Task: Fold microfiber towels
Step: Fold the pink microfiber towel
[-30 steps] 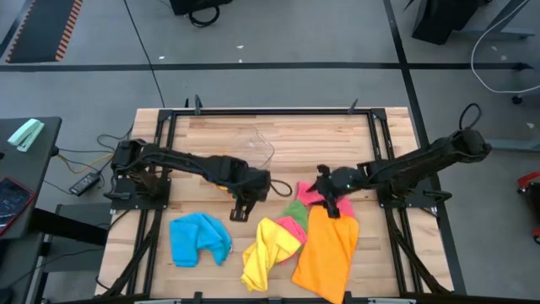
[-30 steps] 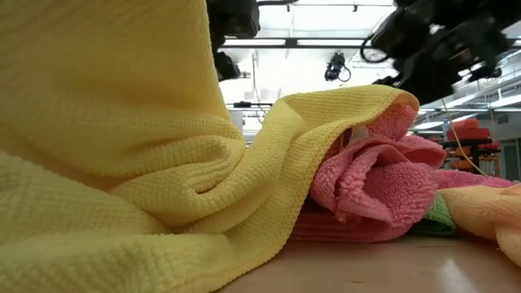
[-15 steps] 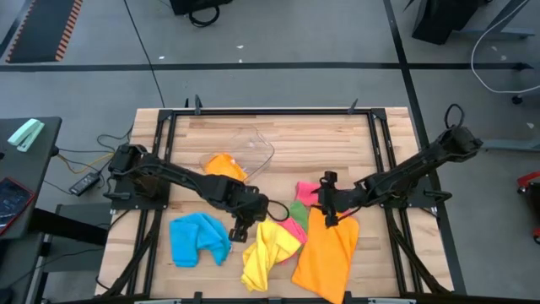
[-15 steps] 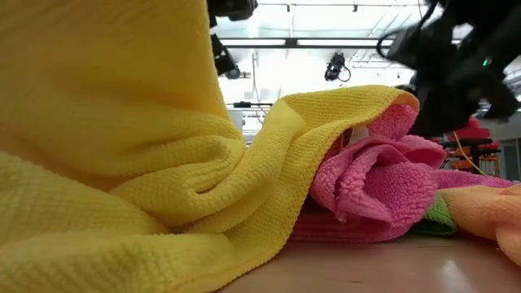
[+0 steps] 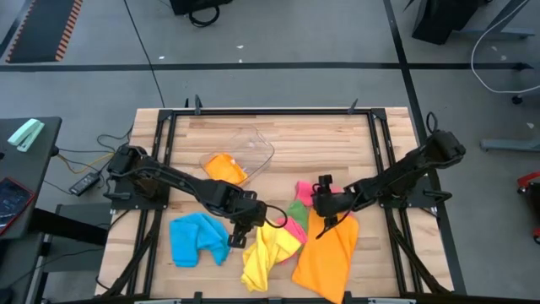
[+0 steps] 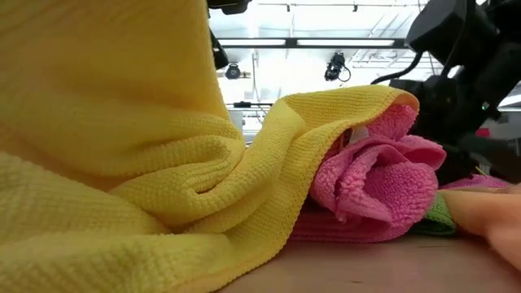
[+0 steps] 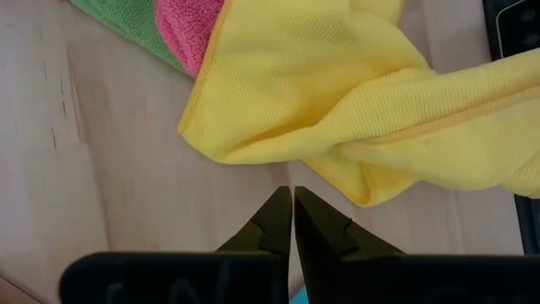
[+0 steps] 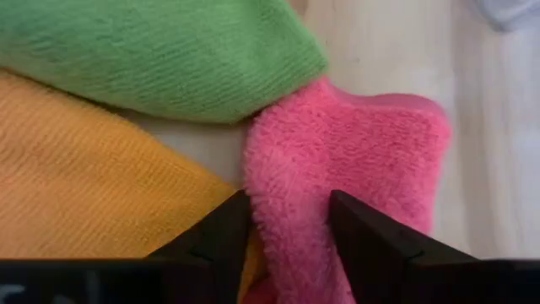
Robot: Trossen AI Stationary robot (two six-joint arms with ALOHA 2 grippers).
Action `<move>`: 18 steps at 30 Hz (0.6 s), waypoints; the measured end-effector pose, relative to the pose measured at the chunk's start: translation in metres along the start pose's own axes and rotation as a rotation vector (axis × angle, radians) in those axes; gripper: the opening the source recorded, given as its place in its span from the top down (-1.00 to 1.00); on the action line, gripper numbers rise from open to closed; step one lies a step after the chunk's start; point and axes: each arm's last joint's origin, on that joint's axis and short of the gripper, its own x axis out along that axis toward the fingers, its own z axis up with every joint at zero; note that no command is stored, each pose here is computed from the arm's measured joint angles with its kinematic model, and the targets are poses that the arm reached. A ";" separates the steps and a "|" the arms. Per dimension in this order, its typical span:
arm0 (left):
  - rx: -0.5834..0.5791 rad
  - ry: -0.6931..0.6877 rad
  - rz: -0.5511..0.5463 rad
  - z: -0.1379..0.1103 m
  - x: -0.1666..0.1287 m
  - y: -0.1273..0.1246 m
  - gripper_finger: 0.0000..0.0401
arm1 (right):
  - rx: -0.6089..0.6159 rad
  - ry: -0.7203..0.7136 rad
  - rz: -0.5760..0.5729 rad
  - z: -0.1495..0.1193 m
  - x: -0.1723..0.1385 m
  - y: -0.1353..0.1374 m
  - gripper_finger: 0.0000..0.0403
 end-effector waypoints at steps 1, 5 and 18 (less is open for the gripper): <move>0.000 0.001 0.000 0.000 0.000 0.000 0.87 | -0.001 0.006 -0.024 -0.001 0.001 0.000 0.24; -0.001 0.000 0.001 0.000 0.000 0.000 0.90 | 0.007 -0.010 -0.035 0.001 -0.004 -0.003 0.56; 0.091 -0.048 0.119 0.004 0.000 0.004 0.88 | 0.181 -0.264 0.012 0.021 -0.055 -0.026 0.87</move>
